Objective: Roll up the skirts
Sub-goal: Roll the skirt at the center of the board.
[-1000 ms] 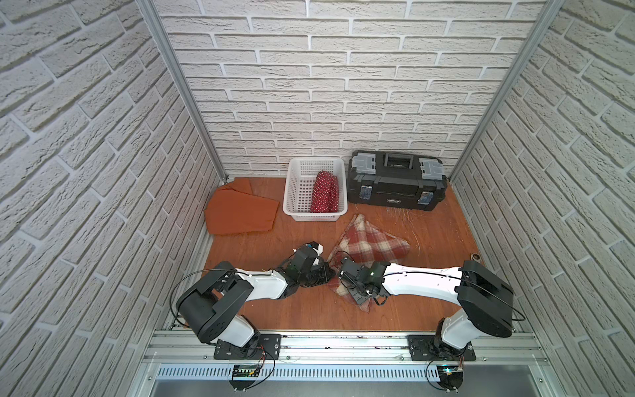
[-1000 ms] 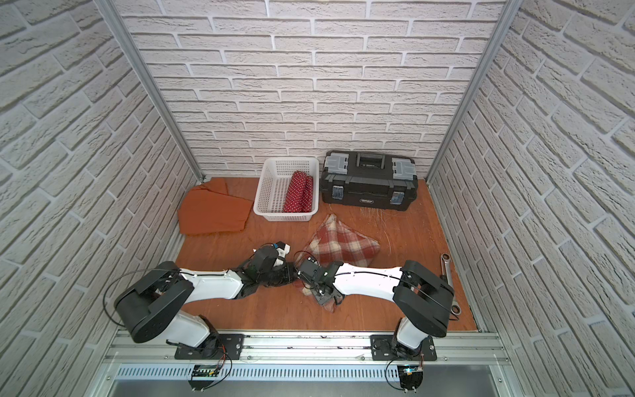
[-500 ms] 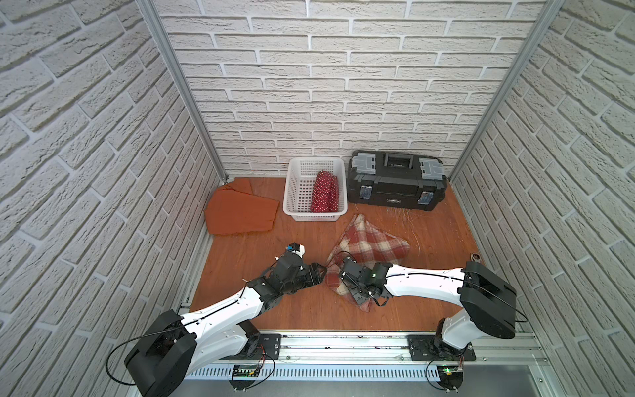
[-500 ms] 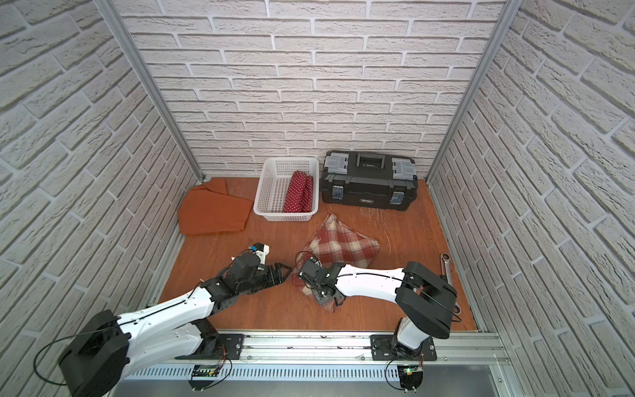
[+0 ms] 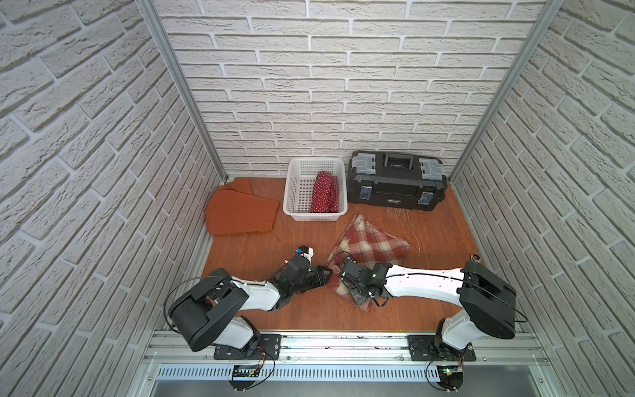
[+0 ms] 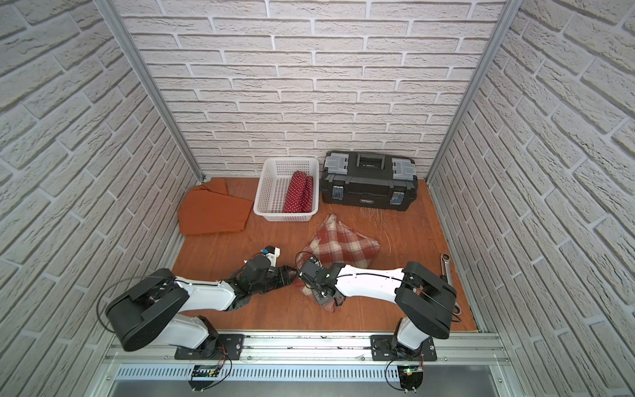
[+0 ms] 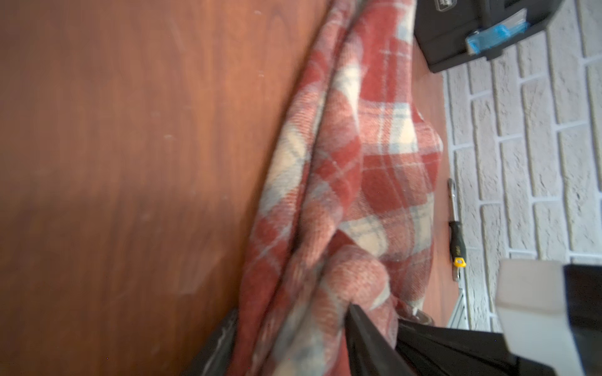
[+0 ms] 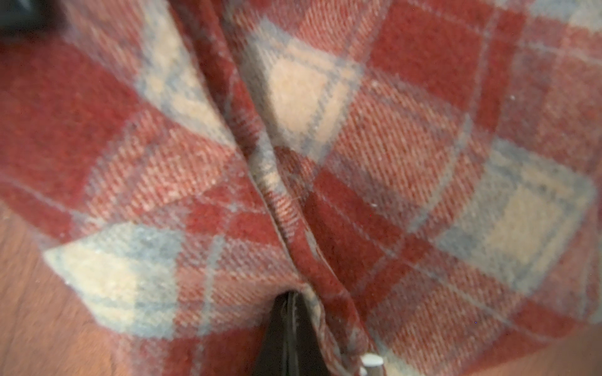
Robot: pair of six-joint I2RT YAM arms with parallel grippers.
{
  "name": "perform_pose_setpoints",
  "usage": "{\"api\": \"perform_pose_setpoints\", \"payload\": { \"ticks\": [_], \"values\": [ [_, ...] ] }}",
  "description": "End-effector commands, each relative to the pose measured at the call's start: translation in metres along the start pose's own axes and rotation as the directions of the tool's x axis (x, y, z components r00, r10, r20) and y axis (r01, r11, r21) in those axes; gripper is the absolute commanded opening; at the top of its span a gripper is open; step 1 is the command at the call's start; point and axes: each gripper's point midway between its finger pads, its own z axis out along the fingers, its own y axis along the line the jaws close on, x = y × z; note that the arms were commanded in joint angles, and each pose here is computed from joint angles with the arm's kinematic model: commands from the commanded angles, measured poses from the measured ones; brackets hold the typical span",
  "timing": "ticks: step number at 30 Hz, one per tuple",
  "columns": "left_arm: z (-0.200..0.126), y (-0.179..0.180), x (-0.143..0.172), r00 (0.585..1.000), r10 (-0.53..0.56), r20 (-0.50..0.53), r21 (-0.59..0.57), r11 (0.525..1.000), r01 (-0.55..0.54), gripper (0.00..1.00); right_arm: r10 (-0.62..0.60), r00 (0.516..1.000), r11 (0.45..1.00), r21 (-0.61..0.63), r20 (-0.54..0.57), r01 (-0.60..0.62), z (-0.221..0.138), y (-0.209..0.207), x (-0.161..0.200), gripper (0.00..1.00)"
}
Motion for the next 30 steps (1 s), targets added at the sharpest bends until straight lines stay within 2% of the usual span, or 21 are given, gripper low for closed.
{"api": "perform_pose_setpoints", "payload": {
  "ticks": [1,7,9,14,19,20,23,26,30],
  "values": [
    [0.008,0.006,0.020,0.997,0.011,-0.074,0.000,1.000,-0.012,0.39,0.001,0.985,0.998,0.059,-0.175,0.009,0.033,-0.016,0.049,0.02],
    [0.021,-0.018,0.005,0.998,0.045,-0.039,0.051,0.998,-0.043,0.08,0.007,0.987,0.998,0.062,-0.163,0.003,0.025,-0.018,0.047,0.03],
    [0.022,-0.029,0.000,0.998,0.051,-0.026,0.068,0.997,-0.049,0.00,0.006,0.992,0.998,0.065,-0.125,0.002,0.013,-0.020,0.042,0.12],
    [0.013,-0.031,-0.002,0.998,0.057,-0.023,-0.003,0.998,-0.057,0.00,-0.055,0.997,0.996,0.069,0.050,0.052,-0.030,-0.018,0.026,0.39],
    [-0.001,-0.017,0.006,0.997,0.050,-0.065,-0.092,0.994,-0.056,0.00,-0.263,0.943,0.961,0.142,0.204,0.238,-0.071,0.014,0.021,0.57],
    [-0.004,-0.012,0.008,0.996,0.051,-0.074,-0.116,0.991,-0.060,0.00,-0.310,0.926,0.945,0.178,0.214,0.275,-0.078,0.020,0.023,0.62],
    [-0.011,-0.003,0.015,0.994,0.036,-0.102,-0.155,0.987,-0.052,0.00,-0.437,0.878,0.881,0.288,0.193,0.376,-0.083,0.034,0.030,0.71],
    [-0.015,0.002,0.020,0.992,0.019,-0.122,-0.179,0.983,-0.040,0.00,-0.510,0.840,0.830,0.359,0.182,0.426,-0.080,0.047,0.030,0.76],
    [-0.023,0.003,0.021,0.992,0.003,-0.123,-0.186,0.982,-0.026,0.00,-0.542,0.819,0.810,0.375,0.187,0.450,-0.068,0.062,0.027,0.77]
  ]
}}
